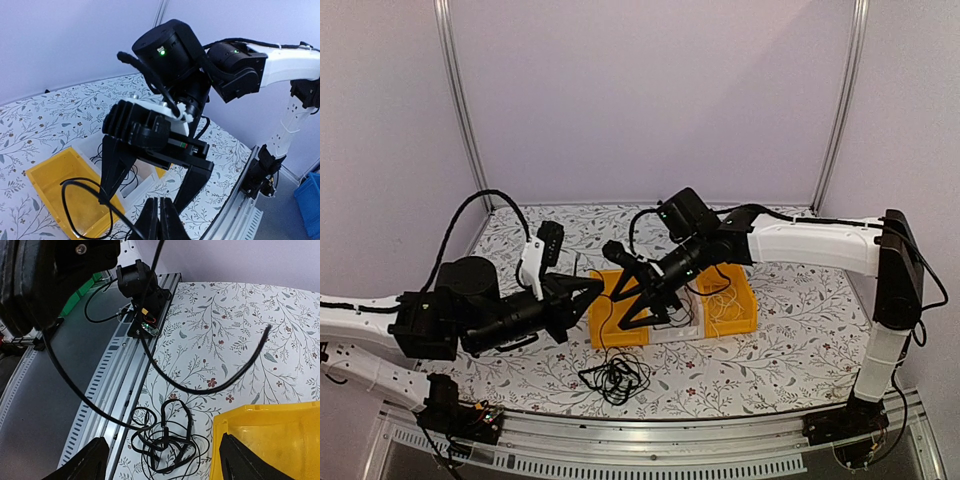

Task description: Untangle the cables

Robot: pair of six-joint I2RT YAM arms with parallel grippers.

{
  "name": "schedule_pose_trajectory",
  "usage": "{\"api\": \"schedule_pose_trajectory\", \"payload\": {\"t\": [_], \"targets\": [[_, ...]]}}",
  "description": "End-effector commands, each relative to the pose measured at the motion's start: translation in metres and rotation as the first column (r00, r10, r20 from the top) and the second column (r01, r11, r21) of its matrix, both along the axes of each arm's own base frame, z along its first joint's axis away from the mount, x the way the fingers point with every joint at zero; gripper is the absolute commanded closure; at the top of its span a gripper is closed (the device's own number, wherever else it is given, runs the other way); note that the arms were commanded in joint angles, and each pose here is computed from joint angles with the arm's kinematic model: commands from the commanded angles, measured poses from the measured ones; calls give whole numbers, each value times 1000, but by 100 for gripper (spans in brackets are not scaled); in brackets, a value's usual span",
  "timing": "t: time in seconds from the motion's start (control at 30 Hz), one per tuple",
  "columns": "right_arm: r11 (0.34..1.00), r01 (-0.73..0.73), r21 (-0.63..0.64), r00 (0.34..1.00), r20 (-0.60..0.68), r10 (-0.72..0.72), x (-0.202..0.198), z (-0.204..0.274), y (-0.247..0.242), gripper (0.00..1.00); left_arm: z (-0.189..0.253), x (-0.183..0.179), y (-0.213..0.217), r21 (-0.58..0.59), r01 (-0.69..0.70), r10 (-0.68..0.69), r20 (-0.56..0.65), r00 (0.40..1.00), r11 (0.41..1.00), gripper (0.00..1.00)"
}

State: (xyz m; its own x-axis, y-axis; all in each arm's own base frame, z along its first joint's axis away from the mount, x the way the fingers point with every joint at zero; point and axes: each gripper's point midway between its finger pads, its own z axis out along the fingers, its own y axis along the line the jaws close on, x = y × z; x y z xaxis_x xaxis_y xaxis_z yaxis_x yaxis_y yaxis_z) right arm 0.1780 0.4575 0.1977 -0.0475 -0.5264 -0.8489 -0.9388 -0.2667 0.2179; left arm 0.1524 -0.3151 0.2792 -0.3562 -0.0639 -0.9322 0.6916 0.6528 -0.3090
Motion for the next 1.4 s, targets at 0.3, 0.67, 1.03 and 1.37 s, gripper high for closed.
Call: {"api": "schedule_pose_trajectory", "payload": {"t": [0.3, 0.67, 1.03, 1.37], "targets": [[997, -27, 78, 985, -170, 40, -34, -18, 28, 22, 124, 10, 21, -166, -65, 87, 125, 988, 984, 100], [999, -35, -27, 959, -283, 26, -51, -84, 37, 40, 239, 11, 34, -293, -75, 164, 293, 942, 953, 100], [990, -13, -142, 955, -296, -30, -47, -130, 35, 40, 344, 6, 64, -432, -89, 294, 437, 850, 898, 100], [990, -11, -139, 986, -166, -12, -40, -98, 15, 29, 330, 18, 58, -386, -163, 334, 431, 838, 908, 100]]}}
